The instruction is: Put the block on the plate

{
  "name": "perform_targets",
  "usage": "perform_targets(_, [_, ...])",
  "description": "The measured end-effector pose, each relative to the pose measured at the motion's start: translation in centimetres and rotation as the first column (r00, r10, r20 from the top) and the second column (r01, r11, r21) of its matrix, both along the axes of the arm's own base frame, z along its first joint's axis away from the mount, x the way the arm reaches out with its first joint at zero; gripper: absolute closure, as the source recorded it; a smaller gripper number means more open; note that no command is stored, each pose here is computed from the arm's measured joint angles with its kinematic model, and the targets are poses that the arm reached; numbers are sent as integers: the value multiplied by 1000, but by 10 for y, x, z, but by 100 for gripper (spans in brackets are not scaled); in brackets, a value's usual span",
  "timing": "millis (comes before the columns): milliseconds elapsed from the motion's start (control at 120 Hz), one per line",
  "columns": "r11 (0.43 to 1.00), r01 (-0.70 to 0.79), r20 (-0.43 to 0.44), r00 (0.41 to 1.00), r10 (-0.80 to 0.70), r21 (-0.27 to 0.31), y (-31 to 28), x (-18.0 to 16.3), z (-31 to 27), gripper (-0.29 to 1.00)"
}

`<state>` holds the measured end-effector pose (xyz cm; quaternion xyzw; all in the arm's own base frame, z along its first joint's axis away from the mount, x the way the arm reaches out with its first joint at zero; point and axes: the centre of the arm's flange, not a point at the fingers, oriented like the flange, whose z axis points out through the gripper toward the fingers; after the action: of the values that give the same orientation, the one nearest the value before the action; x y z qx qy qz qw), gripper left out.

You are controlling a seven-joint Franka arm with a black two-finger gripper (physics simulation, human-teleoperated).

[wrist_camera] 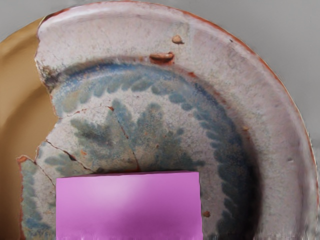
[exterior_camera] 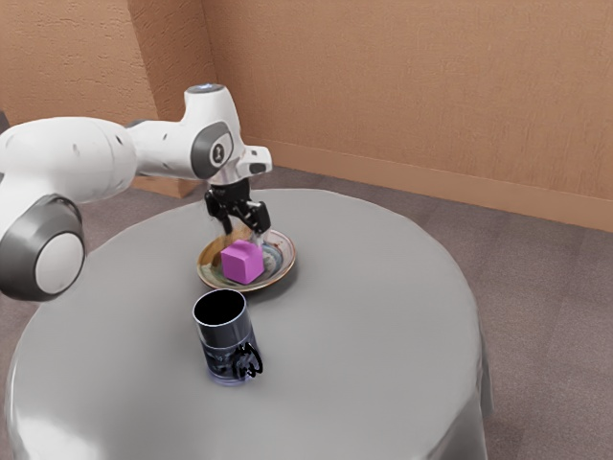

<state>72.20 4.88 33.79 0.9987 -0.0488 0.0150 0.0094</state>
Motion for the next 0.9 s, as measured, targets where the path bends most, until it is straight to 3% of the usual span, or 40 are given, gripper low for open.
perform_targets(283, [988, 150, -45, 988, -151, -35, -38, -29, 70, 1])
perform_targets(608, [897, 441, -25, 897, -442, -11, -78, -91, 204, 0])
perform_targets(900, [837, 548, -32, 836, -548, -17, -79, -111, 235, 0])
